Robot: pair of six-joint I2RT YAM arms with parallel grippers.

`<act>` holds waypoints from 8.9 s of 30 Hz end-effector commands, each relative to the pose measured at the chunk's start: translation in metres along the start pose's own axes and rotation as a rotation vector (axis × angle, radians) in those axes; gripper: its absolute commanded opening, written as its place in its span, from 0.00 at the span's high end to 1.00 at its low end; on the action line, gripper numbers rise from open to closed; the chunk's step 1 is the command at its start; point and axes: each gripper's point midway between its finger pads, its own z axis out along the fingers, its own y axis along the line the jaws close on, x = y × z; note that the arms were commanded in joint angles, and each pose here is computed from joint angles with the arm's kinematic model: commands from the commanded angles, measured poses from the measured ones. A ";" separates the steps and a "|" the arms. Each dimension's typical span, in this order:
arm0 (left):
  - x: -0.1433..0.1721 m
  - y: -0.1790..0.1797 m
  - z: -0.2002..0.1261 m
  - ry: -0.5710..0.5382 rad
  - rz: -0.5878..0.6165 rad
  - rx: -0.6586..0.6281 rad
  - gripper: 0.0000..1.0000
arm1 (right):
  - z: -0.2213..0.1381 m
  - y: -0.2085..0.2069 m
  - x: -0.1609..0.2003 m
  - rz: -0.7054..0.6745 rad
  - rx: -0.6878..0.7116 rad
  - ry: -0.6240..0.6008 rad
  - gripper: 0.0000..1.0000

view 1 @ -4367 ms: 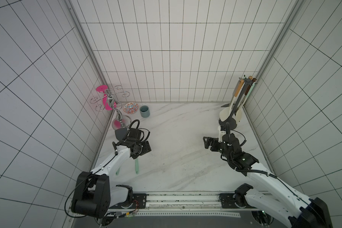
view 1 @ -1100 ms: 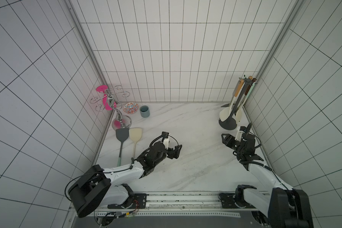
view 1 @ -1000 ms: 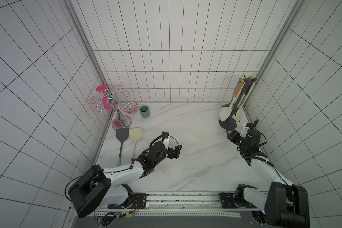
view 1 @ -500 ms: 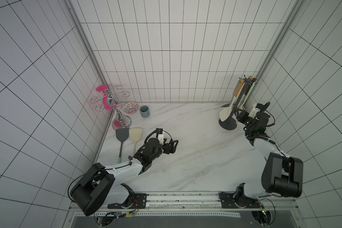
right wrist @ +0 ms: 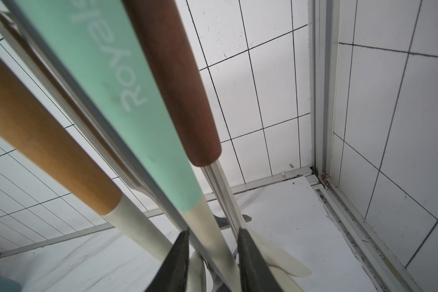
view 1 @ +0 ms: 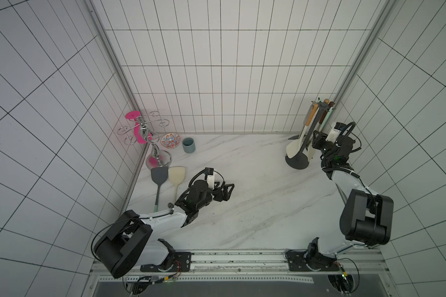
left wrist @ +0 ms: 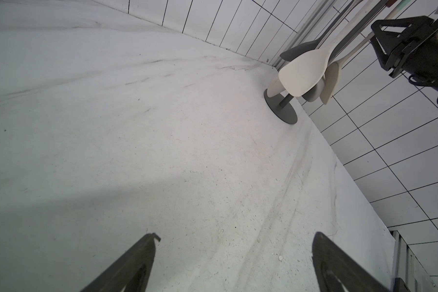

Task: Take the spatula off the kitchen utensil rack
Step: Take off the spatula from the rack, then place the spatula at the center of the board.

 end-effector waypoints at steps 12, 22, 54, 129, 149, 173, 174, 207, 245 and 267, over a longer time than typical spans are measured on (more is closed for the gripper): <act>0.000 -0.001 0.000 -0.005 -0.008 0.016 0.03 | -0.004 0.014 -0.045 -0.098 -0.005 -0.089 0.94; -0.002 -0.002 -0.001 -0.011 -0.004 0.020 0.03 | -0.029 0.016 -0.049 -0.182 0.104 -0.092 1.00; -0.050 -0.045 -0.067 -0.257 0.105 0.174 0.03 | -0.154 0.259 0.174 -0.732 -0.671 0.399 1.00; -0.038 -0.040 -0.047 -0.207 0.140 0.195 1.00 | -0.191 0.273 0.138 0.027 -0.314 0.659 0.38; -0.053 0.033 -0.127 -0.419 0.058 -0.333 1.00 | -0.178 0.206 0.150 0.146 -0.034 0.683 0.22; -0.040 0.097 -0.160 -0.386 -0.029 -0.657 1.00 | -0.166 0.181 0.214 0.120 -0.091 0.640 0.21; -0.042 0.097 -0.161 -0.385 -0.022 -0.660 1.00 | -0.166 0.182 0.215 0.122 -0.094 0.641 0.21; 0.026 0.116 -0.142 0.163 -0.234 -0.765 0.91 | -0.171 0.190 0.215 0.155 -0.150 0.636 0.21; -0.009 0.161 -0.067 0.329 -0.052 -0.881 0.25 | -0.173 0.196 0.231 0.099 -0.252 0.630 0.19; 0.022 0.202 -0.051 0.523 -0.055 -0.918 0.80 | -0.175 0.196 0.232 0.097 -0.264 0.617 0.22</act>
